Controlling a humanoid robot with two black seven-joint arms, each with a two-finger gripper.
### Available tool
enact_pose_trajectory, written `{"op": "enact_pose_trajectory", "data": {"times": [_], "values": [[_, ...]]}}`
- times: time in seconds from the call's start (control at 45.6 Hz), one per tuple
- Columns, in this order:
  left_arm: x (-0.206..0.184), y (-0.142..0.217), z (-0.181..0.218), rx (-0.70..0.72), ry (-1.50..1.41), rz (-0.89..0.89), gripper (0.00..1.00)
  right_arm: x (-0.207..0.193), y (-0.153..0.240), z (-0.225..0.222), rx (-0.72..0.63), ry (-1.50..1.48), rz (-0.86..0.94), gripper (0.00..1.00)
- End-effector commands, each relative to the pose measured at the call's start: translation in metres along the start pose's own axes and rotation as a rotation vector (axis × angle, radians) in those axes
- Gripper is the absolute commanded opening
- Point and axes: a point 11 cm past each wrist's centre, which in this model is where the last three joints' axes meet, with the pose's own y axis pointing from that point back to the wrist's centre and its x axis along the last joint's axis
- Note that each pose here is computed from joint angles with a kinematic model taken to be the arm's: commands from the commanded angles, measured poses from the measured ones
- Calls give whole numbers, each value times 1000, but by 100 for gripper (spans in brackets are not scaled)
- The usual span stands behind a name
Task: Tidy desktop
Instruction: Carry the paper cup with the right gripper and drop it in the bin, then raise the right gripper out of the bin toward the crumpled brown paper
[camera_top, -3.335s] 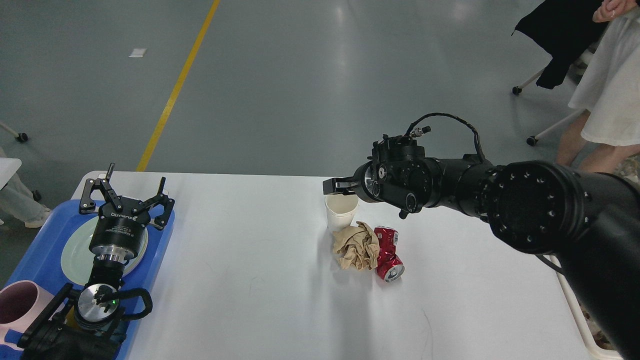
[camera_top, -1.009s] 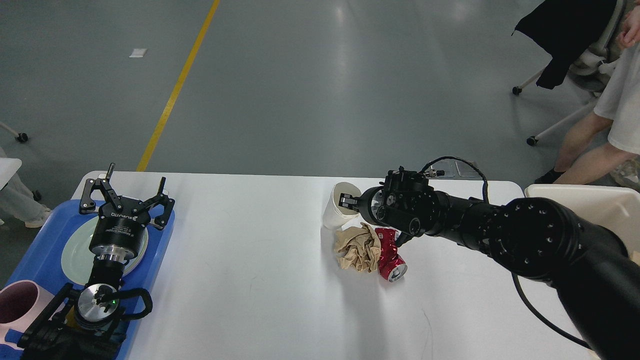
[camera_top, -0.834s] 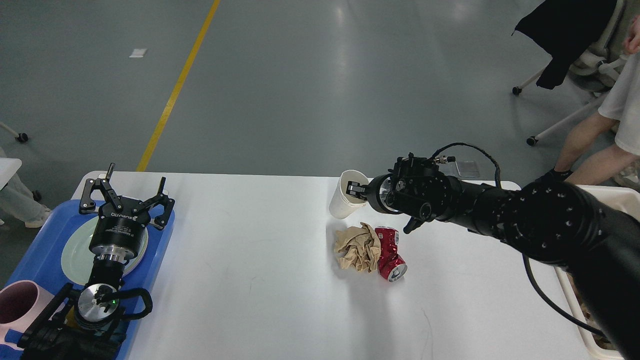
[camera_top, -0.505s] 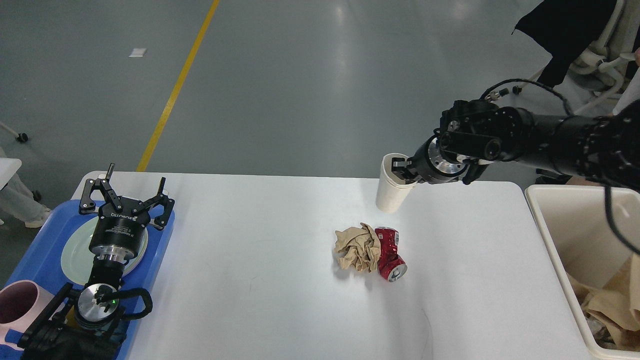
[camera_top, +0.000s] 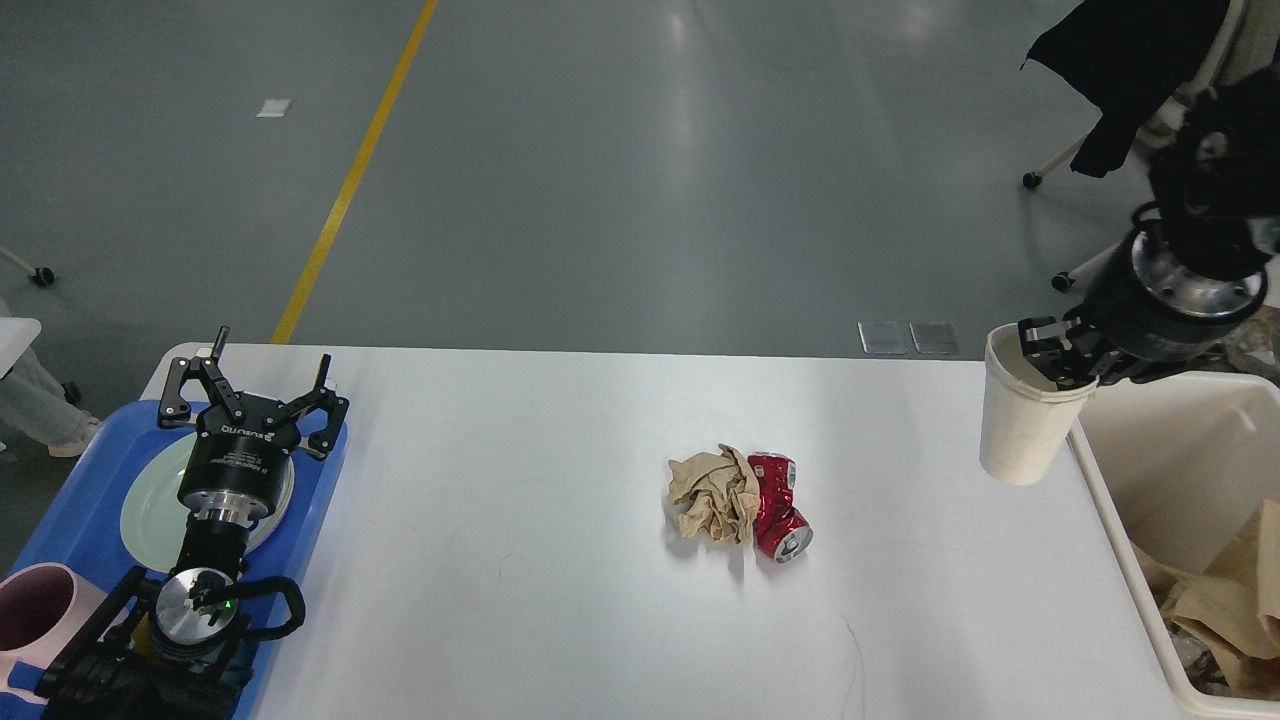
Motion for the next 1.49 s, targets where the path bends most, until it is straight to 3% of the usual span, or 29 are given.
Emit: {"op": "enact_pose_trajectory", "data": {"times": [0.0,0.219,0.329,0.592,0.702,1.031,1.229,1.47], "values": [[0,0,0,-2,2,0,97,-26,15,21,68,-77,-27,0],[0,0,0,-2,2,0,97,-33,32,42,87,-148,11,0],[0,0,0,-1,0,1,97,-27,27,73,75,-233,78,0],[0,0,0,0,2,0,97,-54,-59,241,-132,-561,200,0],[0,0,0,0,2,0,97,-65,-95,286,-218,-596,209,0],[0,0,-1,1,1,0,97,-112,-236,306,-280,-610,224,0],[0,0,0,-1,2,-1,97,-142,-289,293,-346,-537,275,0],[0,0,0,0,2,-1,97,-166,-316,273,-362,-501,340,0]]}}
